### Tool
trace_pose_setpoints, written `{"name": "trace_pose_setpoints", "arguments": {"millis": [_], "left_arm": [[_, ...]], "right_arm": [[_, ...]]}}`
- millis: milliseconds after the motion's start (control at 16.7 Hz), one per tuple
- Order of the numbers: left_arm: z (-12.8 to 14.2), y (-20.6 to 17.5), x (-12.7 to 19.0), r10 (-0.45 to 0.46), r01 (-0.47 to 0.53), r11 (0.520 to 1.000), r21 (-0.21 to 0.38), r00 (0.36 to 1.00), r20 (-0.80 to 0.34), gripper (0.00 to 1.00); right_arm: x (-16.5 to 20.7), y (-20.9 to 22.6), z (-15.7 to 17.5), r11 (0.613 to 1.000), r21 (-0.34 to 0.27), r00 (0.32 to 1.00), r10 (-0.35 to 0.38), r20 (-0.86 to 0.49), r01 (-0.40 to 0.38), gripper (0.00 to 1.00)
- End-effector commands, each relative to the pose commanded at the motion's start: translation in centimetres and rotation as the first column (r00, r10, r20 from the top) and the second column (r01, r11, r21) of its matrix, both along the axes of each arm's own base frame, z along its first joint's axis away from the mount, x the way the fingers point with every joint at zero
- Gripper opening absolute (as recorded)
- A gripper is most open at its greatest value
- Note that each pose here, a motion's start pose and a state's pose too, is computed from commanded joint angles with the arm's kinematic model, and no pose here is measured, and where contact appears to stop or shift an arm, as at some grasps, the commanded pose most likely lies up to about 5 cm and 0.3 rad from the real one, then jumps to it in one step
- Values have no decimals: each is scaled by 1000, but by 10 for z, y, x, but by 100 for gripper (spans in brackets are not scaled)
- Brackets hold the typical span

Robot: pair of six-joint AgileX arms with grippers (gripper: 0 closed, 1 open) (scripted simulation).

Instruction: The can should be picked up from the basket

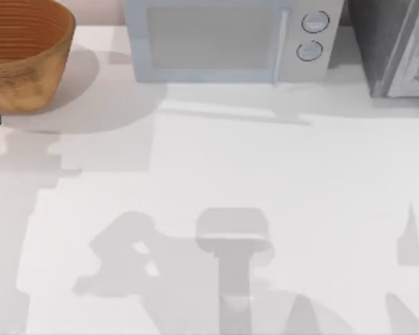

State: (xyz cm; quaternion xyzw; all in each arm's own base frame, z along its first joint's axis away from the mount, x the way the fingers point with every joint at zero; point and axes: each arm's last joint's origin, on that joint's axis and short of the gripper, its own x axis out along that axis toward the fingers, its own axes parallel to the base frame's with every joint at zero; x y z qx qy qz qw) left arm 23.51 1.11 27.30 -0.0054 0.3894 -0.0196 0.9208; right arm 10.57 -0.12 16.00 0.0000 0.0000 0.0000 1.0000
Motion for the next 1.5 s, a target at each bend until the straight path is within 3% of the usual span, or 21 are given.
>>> {"name": "trace_pose_setpoints", "arguments": {"millis": [120, 240, 420, 540, 720, 960, 1500], "left_arm": [[-36, -5, -45, 2, -2, 1000, -1, 1000, -12, 0], [-64, -8, -81, 6, -6, 1000, 1, 998, 55, 0], [-99, -10, -112, 16, -17, 1000, 2, 970, 242, 0], [-113, -11, -120, 22, -24, 1000, 0, 919, 395, 0], [-120, -12, -125, 29, -33, 999, -4, 810, 585, 0], [-114, -12, -129, 32, -40, 999, -5, 700, 713, 0], [-109, -13, -129, 25, -31, 1000, -6, 692, 722, 0]], "right_arm": [[0, 0, 0, 1000, 0, 1000, 0, 0, 0, 100], [0, 0, 0, 1000, 0, 1000, 0, 0, 0, 100], [0, 0, 0, 1000, 0, 1000, 0, 0, 0, 100], [0, 0, 0, 1000, 0, 1000, 0, 0, 0, 100], [0, 0, 0, 1000, 0, 1000, 0, 0, 0, 100], [0, 0, 0, 1000, 0, 1000, 0, 0, 0, 100], [0, 0, 0, 1000, 0, 1000, 0, 0, 0, 100]]}}
